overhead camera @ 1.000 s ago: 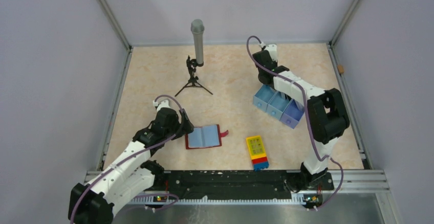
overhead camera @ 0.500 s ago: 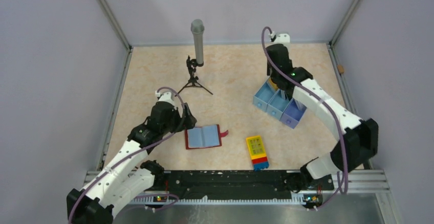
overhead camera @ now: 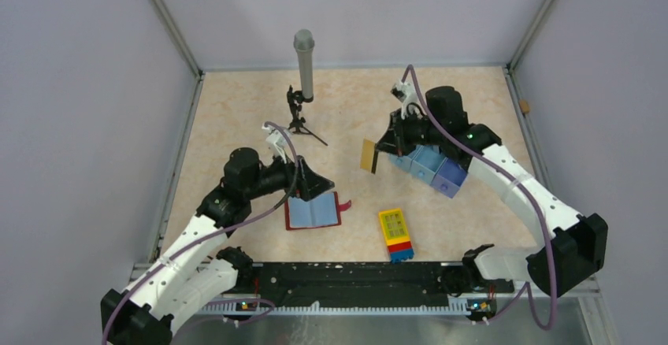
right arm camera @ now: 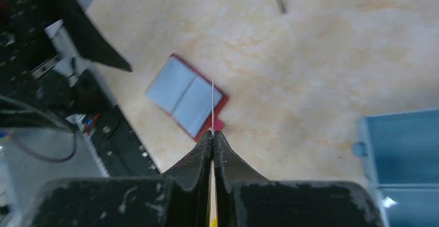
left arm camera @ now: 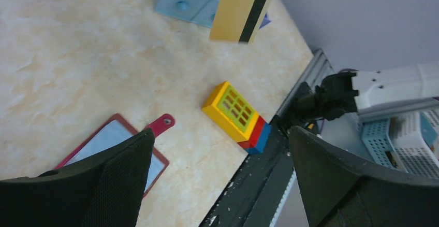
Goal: Put the credit cards into the card holder
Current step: Pick up the credit card from the storage box.
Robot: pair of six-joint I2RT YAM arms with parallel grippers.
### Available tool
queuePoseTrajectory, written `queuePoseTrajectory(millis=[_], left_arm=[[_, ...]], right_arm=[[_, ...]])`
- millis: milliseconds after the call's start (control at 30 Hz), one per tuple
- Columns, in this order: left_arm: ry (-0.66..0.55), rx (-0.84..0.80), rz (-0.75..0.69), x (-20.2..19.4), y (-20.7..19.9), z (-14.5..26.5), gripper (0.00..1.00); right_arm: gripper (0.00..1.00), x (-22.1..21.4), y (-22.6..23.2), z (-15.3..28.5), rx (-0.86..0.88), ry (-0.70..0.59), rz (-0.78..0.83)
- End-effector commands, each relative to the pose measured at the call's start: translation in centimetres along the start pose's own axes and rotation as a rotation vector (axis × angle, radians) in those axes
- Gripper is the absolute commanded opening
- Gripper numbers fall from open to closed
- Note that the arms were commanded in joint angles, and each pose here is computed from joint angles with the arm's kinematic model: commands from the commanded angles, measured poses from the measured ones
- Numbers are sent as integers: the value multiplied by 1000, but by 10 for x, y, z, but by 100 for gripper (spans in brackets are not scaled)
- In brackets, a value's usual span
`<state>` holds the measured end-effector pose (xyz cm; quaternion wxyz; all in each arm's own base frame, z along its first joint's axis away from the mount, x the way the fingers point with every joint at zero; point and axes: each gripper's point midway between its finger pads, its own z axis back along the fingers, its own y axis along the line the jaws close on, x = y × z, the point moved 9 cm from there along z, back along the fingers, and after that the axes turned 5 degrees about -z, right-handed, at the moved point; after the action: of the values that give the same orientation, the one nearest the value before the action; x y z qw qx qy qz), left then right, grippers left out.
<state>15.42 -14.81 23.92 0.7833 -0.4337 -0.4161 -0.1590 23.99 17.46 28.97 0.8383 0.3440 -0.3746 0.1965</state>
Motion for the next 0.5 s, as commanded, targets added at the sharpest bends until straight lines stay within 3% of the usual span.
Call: queuePoseTrajectory(millis=[0,133,300,467], left_arm=[[-31,-261,-65,7,-23,2,99],[-16,-311,-58,4,-27,1,99],[-4,-408,-41,1,-35,1,98],[9,-507,16,-5,-44,1,70]], right_arm=[[0,-9,43,17,510,74,22],[0,-15,61,19,717,98,32],[0,-12,70,17,801,97,29],[0,-12,74,9,819,121,24]])
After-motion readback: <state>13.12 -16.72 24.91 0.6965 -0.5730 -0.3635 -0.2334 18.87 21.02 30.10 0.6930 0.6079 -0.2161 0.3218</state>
